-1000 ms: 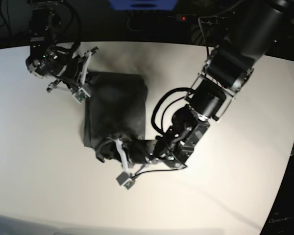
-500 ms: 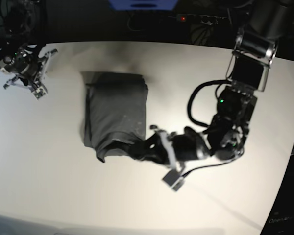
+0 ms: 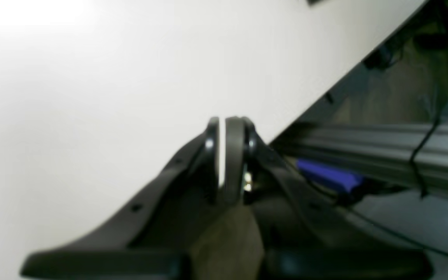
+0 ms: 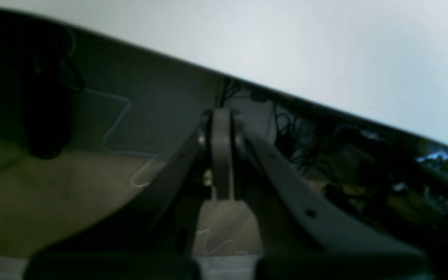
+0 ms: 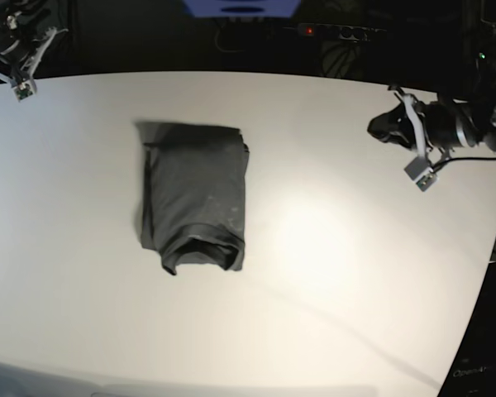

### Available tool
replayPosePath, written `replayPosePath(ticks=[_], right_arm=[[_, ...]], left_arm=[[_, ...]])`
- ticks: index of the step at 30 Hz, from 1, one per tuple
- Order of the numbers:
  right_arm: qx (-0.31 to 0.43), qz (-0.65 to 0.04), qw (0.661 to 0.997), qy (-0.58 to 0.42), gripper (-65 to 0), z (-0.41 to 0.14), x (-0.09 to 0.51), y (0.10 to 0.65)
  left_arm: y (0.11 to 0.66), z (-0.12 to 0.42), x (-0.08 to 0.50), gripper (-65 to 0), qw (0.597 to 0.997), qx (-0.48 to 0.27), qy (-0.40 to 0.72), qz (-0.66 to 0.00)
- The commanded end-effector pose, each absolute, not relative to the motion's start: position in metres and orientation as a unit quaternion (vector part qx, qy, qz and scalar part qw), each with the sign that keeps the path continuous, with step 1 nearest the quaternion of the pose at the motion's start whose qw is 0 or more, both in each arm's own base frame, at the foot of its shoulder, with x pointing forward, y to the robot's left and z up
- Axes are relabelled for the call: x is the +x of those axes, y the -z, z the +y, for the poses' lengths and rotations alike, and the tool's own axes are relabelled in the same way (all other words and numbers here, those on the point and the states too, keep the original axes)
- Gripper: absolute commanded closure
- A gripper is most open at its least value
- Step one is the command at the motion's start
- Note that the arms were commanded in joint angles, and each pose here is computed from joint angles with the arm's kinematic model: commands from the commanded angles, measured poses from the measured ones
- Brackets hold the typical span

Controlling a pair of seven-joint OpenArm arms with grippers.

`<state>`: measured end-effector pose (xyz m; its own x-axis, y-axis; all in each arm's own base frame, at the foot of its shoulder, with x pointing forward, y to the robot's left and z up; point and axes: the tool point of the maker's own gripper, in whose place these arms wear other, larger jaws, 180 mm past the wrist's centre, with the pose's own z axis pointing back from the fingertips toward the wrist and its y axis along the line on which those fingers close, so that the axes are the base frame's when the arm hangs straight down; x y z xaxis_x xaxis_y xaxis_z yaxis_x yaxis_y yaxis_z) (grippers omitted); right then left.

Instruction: Fold the T-shirt properly

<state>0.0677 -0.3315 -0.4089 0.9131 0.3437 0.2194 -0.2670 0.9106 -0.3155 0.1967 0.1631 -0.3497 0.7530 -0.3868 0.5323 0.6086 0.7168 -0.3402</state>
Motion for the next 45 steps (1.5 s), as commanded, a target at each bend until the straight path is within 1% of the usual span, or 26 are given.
replayPosePath(ticks=[1,3,6,9,11,13,15,17,19,21,24,30,34,39,41,45], right_arm=[[-0.149,-0.118,0.970,-0.153,-0.1,-0.335,0.054,0.413],[-0.144,-0.088,0.975,-0.143,-0.1,-0.334,0.034,0.430],[-0.096,-0.068,0.987,-0.109,-0.1,-0.316,-0.002,0.471],[-0.061,-0.050,0.994,-0.072,-0.1,-0.304,-0.024,0.506],[-0.043,-0.036,0.998,-0.034,-0.1,-0.301,-0.046,0.526],[-0.021,-0.047,0.999,0.005,-0.1,-0.294,-0.058,0.544],[-0.002,-0.045,0.999,0.031,-0.1,-0.285,-0.072,0.560],[0.012,-0.047,0.997,0.067,-0.1,-0.279,-0.089,0.571],[0.024,-0.062,0.993,0.093,-0.1,-0.272,-0.091,0.581],[0.036,-0.061,0.991,0.114,-0.1,-0.268,-0.097,0.590],[0.062,-0.058,0.986,0.140,-0.1,-0.257,-0.103,0.602],[0.112,-0.078,0.976,0.169,-0.1,-0.233,-0.099,0.613],[0.139,-0.069,0.975,0.157,-0.1,-0.220,-0.098,0.616],[0.160,-0.059,0.979,0.113,-0.4,-0.206,-0.088,0.620],[0.144,-0.058,0.983,0.098,-0.7,-0.201,-0.083,0.626],[0.084,-0.049,0.994,0.059,-0.7,-0.207,-0.080,0.637]], left_arm=[[0.353,0.171,0.189,-2.5,0.905,-0.243,0.282,-0.207],[0.373,0.180,0.167,-2.6,0.918,-0.218,0.284,-0.171],[0.403,0.192,0.124,-2.6,0.934,-0.180,0.288,-0.115],[0.423,0.200,0.096,-2.6,0.939,-0.148,0.302,-0.077],[0.439,0.202,0.074,-2.6,0.939,-0.140,0.309,-0.047],[0.455,0.199,0.055,-2.6,0.941,-0.149,0.303,-0.025],[0.472,0.196,0.034,-2.6,0.942,-0.163,0.293,-0.001],[0.488,0.187,0.011,-2.6,0.939,-0.192,0.285,0.016],[0.502,0.183,-0.012,-2.6,0.934,-0.222,0.276,0.034],[0.519,0.176,-0.025,-2.6,0.933,-0.246,0.257,0.047],[0.547,0.179,-0.056,-2.6,0.939,-0.252,0.220,0.078],[0.602,0.174,-0.085,-2.6,0.958,-0.239,0.131,0.095],[0.621,0.169,-0.084,-2.6,0.967,-0.231,0.074,0.078],[0.631,0.160,-0.067,-2.6,0.973,-0.224,0.023,0.045],[0.632,0.156,-0.052,-2.6,0.974,-0.227,0.016,0.018],[0.632,0.156,-0.037,-2.6,0.974,-0.226,-0.002,-0.018]])
